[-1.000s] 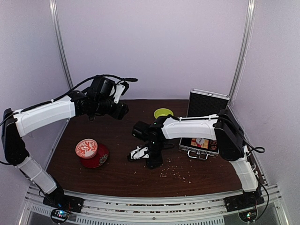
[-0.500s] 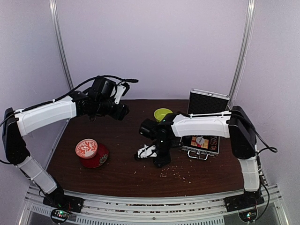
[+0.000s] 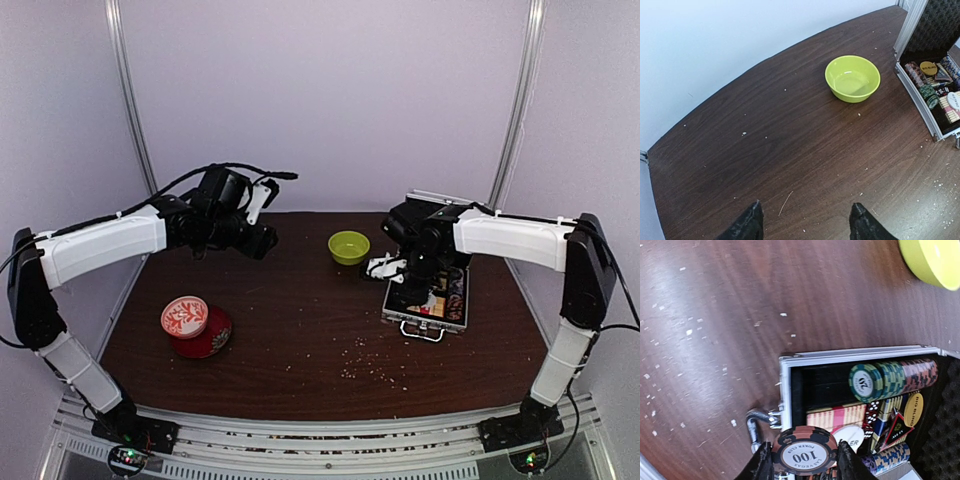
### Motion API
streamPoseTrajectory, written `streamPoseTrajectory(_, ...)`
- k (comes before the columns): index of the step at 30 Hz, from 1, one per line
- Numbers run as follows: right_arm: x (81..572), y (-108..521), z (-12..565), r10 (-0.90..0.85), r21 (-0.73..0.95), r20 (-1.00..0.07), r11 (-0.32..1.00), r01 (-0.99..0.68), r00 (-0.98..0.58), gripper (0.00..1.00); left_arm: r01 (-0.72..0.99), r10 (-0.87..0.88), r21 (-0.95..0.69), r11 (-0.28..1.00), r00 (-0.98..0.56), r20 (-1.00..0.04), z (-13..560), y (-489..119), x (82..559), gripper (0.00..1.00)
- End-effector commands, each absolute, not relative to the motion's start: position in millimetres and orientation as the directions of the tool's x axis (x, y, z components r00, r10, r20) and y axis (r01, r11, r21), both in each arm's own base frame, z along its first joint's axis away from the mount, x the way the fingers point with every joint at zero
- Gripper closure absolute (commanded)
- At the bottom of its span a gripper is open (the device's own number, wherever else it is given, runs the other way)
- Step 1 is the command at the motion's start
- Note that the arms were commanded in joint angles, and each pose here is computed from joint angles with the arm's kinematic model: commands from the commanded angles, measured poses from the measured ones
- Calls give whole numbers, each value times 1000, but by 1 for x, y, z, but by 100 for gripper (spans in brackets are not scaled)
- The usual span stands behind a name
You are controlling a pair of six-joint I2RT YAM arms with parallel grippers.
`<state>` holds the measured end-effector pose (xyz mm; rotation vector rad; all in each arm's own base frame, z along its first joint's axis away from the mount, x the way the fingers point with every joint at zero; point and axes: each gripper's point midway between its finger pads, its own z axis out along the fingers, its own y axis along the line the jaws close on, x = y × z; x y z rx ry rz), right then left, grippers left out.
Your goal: Pack up texas hold em set
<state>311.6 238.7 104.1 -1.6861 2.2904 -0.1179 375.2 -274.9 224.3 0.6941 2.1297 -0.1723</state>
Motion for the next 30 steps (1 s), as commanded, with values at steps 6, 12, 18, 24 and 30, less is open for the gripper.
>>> streamPoseTrajectory(6, 365, 224, 102, -907, -430, -229, 421, -798, -355, 64, 553, 424, 115, 825, -473, -772, 218, -284, 375, 40)
streamPoseTrajectory(12, 386, 220, 93, -899, -490, -236, 438, -753, -369, 63, 550, 429, 121, 826, -474, -769, 216, -283, 375, 40)
streamPoseTrajectory(18, 389, 218, 84, -904, -505, -225, 427, -750, -364, 62, 551, 428, 121, 826, -474, -769, 216, -283, 375, 40)
streamPoseTrajectory(24, 390, 219, 77, -904, -501, -221, 426, -753, -365, 62, 558, 430, 115, 822, -475, -767, 215, -285, 374, 40)
streamPoseTrajectory(30, 390, 218, 68, -910, -499, -198, 414, -761, -365, 62, 557, 432, 116, 822, -478, -765, 214, -285, 374, 40)
